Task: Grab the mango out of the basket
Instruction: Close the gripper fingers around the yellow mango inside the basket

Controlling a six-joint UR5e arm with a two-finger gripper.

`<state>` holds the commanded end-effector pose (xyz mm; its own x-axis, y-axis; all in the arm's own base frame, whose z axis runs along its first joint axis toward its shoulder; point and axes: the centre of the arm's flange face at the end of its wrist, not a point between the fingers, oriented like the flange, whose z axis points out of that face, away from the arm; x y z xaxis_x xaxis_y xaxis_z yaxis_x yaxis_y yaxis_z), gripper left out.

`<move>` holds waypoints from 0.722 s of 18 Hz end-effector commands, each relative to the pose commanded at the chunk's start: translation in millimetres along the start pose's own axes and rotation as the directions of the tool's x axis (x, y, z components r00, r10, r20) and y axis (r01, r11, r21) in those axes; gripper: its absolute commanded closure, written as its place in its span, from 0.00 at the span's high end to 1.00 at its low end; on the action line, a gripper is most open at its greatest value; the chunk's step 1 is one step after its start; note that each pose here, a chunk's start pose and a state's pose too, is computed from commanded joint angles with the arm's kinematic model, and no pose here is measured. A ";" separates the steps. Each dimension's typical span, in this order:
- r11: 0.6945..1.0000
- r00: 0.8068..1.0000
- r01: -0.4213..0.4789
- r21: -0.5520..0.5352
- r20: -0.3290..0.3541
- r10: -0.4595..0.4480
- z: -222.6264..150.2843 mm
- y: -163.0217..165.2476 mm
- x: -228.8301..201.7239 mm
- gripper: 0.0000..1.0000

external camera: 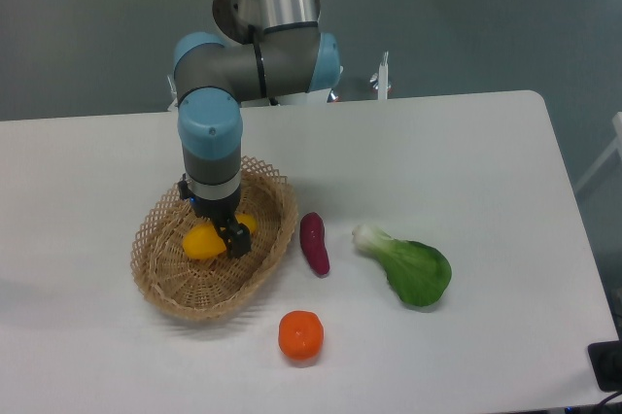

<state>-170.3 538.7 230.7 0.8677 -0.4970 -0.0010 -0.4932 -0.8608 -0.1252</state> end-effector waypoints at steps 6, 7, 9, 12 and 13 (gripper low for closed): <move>1.000 1.000 -0.002 -0.008 -0.012 0.001 5.4 0.6 4.9 1.00; 1.000 1.000 -0.007 -0.010 -0.013 0.007 6.3 -1.4 7.7 1.00; 1.000 1.000 0.004 -0.015 -0.023 -0.005 11.7 -1.7 9.4 1.00; 1.000 0.999 0.016 -0.020 -0.031 -0.017 17.5 -1.9 9.4 1.00; 1.000 0.999 0.015 -0.022 -0.035 -0.016 20.0 -2.3 9.8 1.00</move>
<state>-159.5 538.0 211.1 0.8726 -0.4871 0.0356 -0.4816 -0.8703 -0.1030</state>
